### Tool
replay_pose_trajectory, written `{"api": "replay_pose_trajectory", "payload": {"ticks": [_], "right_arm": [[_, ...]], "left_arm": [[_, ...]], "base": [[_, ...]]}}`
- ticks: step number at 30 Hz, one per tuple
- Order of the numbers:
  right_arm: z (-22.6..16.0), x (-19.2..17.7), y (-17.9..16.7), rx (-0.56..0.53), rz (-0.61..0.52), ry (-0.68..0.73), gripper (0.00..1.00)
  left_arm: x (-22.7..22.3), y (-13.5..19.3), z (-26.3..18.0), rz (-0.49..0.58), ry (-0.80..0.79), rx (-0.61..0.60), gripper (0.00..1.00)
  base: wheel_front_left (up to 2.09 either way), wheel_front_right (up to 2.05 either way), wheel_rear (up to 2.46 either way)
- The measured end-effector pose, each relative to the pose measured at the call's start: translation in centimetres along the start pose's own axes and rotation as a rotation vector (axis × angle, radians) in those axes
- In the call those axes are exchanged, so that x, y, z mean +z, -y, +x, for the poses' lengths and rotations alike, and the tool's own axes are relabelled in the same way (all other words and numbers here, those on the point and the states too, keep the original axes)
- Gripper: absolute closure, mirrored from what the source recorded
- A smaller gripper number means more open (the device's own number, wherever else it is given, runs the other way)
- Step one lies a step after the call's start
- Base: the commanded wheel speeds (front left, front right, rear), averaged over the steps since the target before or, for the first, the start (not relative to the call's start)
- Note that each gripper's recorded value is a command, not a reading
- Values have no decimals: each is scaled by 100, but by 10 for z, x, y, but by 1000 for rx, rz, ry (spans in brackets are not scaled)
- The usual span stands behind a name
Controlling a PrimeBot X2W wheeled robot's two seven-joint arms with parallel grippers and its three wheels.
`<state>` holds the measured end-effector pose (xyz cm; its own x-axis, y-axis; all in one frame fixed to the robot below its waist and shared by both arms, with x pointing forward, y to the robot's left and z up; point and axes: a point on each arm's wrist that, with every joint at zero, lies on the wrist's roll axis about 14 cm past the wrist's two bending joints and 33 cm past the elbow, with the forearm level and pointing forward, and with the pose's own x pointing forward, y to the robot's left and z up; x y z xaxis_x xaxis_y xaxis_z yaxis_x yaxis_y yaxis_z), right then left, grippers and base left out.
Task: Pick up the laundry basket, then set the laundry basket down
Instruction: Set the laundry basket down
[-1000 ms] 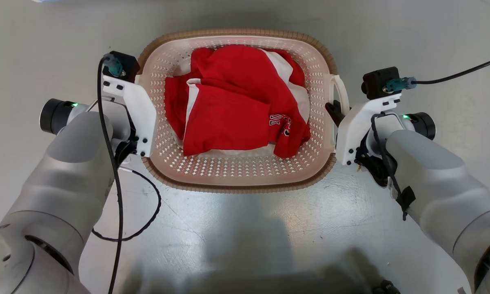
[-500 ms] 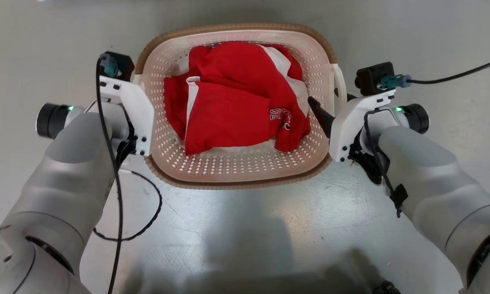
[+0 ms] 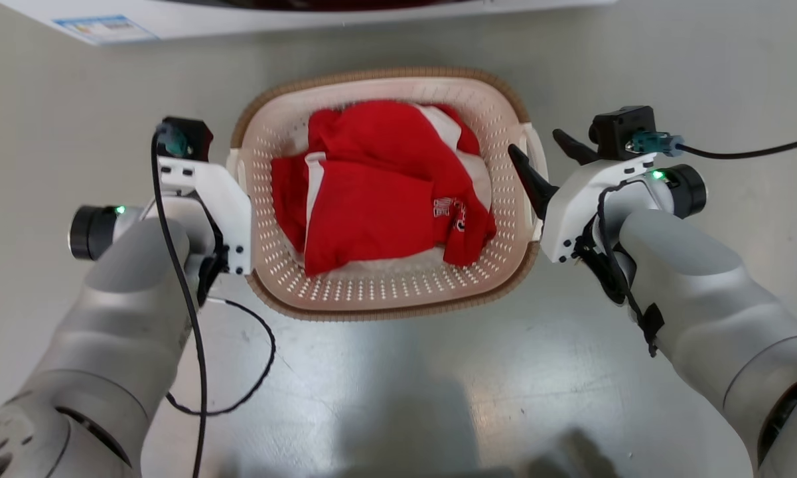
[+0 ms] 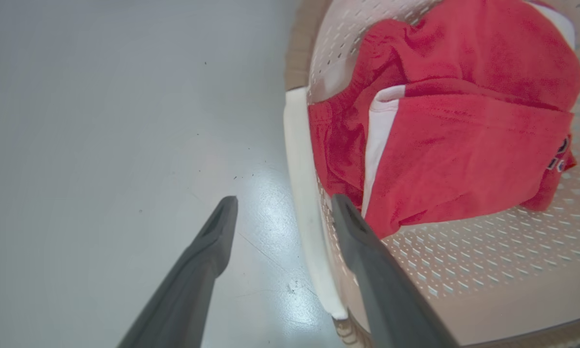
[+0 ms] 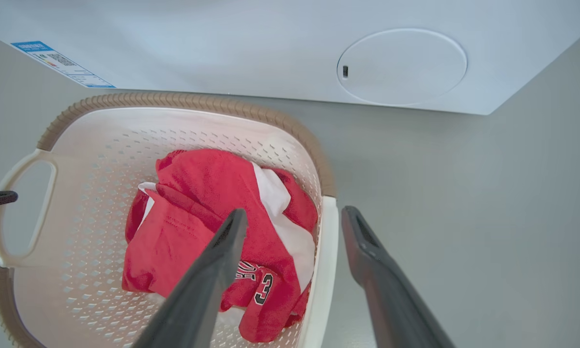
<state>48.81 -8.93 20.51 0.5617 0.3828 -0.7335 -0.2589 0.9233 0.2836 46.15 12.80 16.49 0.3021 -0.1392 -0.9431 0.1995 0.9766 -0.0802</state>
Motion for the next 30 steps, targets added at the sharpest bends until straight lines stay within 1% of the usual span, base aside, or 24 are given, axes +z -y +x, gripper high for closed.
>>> {"api": "replay_pose_trajectory", "payload": {"ticks": [7, 10, 14, 19, 25, 28, 30], "right_arm": [[-25, 33, 5, -39, -42, 94, 0], [-40, 58, 8, -58, -53, 158, 0], [-65, 89, 16, -89, -76, 245, 0], [-102, 104, 22, -126, -97, 328, 0], [-148, 115, 21, -158, -128, 435, 0], [-171, 118, 25, -188, -135, 491, 0], [-187, 120, 31, -217, -135, 534, 0]], "left_arm": [[18, 8, -30, -48, 151, -3, 0], [22, 14, -46, -53, 216, -15, 0], [33, 14, -72, -67, 340, -10, 0], [44, 11, -107, -104, 478, 4, 0], [45, 9, -146, -143, 578, 10, 0], [66, 6, -173, -156, 679, 15, 0], [82, 2, -195, -131, 761, 42, 0]], "base": [[0, 0, 0], [0, 0, 0], [0, 0, 0], [0, 0, 0], [0, 0, 0], [0, 0, 0], [0, 0, 0]]}}
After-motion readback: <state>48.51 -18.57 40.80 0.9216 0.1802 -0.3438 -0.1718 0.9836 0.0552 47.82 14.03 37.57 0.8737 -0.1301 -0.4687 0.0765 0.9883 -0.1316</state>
